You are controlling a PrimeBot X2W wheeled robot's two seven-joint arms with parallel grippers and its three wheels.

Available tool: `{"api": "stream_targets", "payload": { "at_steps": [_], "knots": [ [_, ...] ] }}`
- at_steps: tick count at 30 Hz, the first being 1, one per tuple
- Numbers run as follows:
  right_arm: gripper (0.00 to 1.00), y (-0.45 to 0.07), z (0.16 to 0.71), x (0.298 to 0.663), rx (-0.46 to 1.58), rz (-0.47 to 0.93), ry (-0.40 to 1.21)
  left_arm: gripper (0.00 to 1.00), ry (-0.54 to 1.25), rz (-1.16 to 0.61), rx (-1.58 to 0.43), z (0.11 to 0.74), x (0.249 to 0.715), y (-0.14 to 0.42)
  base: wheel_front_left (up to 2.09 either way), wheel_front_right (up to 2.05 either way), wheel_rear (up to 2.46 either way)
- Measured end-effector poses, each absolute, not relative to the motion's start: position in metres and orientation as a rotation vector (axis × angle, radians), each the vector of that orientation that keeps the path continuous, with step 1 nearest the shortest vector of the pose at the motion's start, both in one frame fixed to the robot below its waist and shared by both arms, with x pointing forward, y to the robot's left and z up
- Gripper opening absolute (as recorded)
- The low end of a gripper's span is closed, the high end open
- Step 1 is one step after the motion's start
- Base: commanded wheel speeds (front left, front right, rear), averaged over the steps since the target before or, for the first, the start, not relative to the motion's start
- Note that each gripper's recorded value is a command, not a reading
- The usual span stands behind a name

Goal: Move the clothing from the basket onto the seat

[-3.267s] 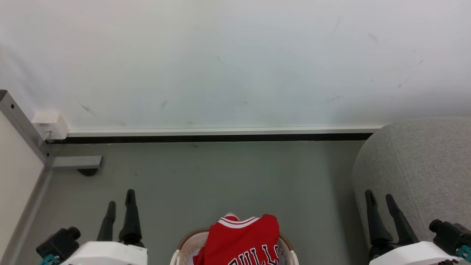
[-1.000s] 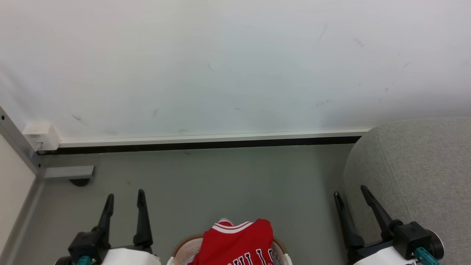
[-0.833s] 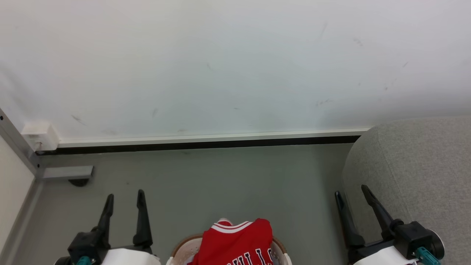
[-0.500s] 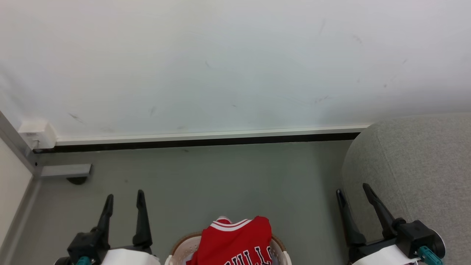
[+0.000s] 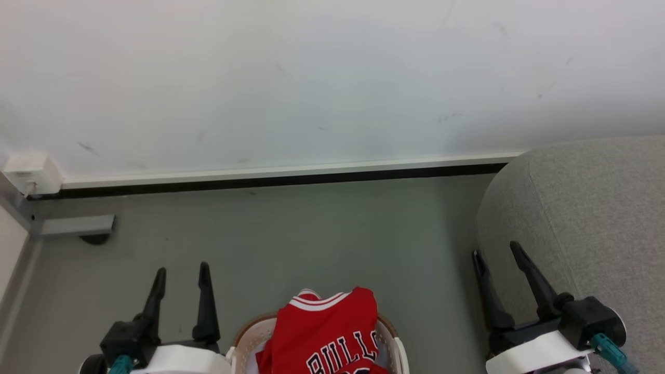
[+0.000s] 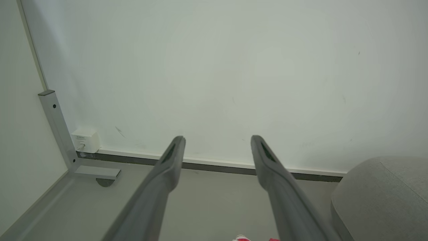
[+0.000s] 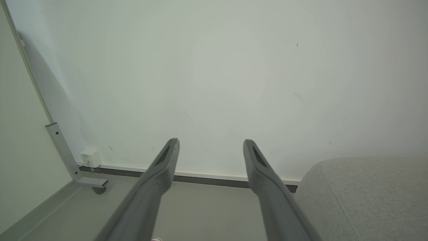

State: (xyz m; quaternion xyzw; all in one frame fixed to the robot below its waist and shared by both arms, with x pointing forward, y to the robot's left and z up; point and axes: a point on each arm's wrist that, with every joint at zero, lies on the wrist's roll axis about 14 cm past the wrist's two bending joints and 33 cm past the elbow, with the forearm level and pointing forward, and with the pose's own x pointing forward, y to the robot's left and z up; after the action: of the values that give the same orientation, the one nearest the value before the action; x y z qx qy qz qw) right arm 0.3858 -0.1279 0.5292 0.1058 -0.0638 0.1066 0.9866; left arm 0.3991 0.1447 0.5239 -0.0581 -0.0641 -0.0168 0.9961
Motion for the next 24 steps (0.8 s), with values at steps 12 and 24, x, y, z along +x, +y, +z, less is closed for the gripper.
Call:
{"api": "stream_targets", "payload": {
  "at_steps": [12, 24],
  "knots": [
    [1.0, -0.137, 0.521, 0.425, 0.204, 0.189, -0.119, 1.0, -0.045, -0.103, -0.133, 0.491, 0.437, 0.121, 0.0, 0.0, 0.0],
    [1.0, -0.155, 0.519, 0.476, 0.164, 0.16, -0.151, 1.0, 0.209, -0.245, -0.204, 0.4, 0.471, 0.075, 0.0, 0.0, 0.0]
  ]
}}
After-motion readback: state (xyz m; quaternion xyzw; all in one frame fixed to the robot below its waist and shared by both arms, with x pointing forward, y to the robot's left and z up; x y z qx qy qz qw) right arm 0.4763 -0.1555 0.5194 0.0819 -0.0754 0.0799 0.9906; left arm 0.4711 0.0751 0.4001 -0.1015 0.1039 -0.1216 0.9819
